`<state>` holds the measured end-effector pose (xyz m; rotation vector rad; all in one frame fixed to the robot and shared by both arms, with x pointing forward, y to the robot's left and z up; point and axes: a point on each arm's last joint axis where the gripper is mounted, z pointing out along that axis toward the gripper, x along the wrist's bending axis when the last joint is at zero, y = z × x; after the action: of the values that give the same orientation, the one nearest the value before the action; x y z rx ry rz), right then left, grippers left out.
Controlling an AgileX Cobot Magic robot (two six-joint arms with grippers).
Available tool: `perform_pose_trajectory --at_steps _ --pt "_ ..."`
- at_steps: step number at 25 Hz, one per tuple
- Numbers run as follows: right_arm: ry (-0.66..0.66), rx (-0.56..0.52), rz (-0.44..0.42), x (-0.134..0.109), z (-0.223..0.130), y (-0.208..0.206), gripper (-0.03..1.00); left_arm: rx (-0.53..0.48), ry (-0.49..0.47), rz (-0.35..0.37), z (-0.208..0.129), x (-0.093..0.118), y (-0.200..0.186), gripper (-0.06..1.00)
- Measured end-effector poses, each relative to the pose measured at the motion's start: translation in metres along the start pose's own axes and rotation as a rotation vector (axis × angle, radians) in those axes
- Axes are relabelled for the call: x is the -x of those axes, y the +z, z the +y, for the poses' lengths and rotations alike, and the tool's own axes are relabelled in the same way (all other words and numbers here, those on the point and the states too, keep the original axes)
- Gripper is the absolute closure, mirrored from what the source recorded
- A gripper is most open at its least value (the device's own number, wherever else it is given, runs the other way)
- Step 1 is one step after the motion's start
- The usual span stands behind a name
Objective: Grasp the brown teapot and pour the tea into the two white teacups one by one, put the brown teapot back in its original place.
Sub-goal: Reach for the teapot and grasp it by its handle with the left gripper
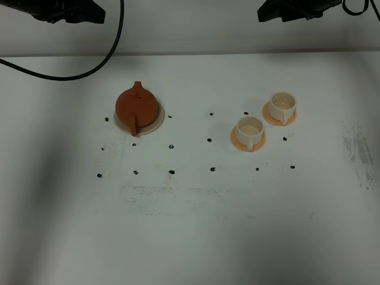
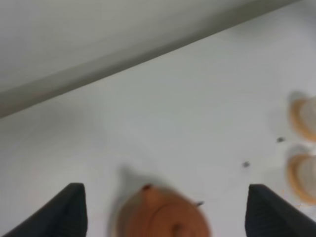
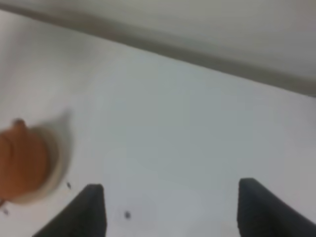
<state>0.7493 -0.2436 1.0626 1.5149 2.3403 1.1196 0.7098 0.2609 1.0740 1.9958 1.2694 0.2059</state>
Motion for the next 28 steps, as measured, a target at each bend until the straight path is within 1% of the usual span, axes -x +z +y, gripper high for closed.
perform_pose_trajectory --at_steps 2,5,8,10,15,17,19,22,26,28 --pt "-0.002 -0.032 -0.019 -0.002 -0.004 -0.006 0.39 -0.011 -0.008 0.021 -0.005 0.002 -0.005 0.27" --pt "-0.011 -0.067 -0.063 -0.01 -0.009 -0.026 0.39 -0.019 -0.01 0.065 -0.016 0.007 -0.015 0.27" --pt "-0.026 -0.059 -0.088 -0.024 -0.009 -0.054 0.39 0.01 0.013 0.154 -0.028 0.015 -0.035 0.27" --pt "-0.023 -0.029 -0.082 -0.038 -0.007 -0.074 0.4 0.054 0.03 0.213 -0.036 0.024 -0.053 0.27" --pt "-0.009 0.075 -0.007 -0.076 -0.007 -0.128 0.4 0.141 0.085 0.308 -0.056 0.055 -0.105 0.27" --pt "-0.017 0.098 -0.009 -0.087 -0.016 -0.144 0.4 0.152 0.094 0.336 -0.063 0.064 -0.121 0.27" --pt "-0.038 0.143 -0.034 -0.1 -0.026 -0.164 0.4 0.152 0.094 0.37 -0.069 0.07 -0.133 0.27" --pt "-0.062 0.2 -0.078 -0.12 -0.048 -0.193 0.4 0.104 0.068 0.414 -0.082 0.071 -0.14 0.27" --pt "-0.105 0.281 -0.145 -0.149 -0.085 -0.234 0.41 -0.01 -0.033 0.447 -0.101 0.067 -0.135 0.27" --pt "-0.123 0.301 -0.185 -0.159 -0.105 -0.247 0.41 -0.041 -0.084 0.462 -0.106 0.064 -0.131 0.27"
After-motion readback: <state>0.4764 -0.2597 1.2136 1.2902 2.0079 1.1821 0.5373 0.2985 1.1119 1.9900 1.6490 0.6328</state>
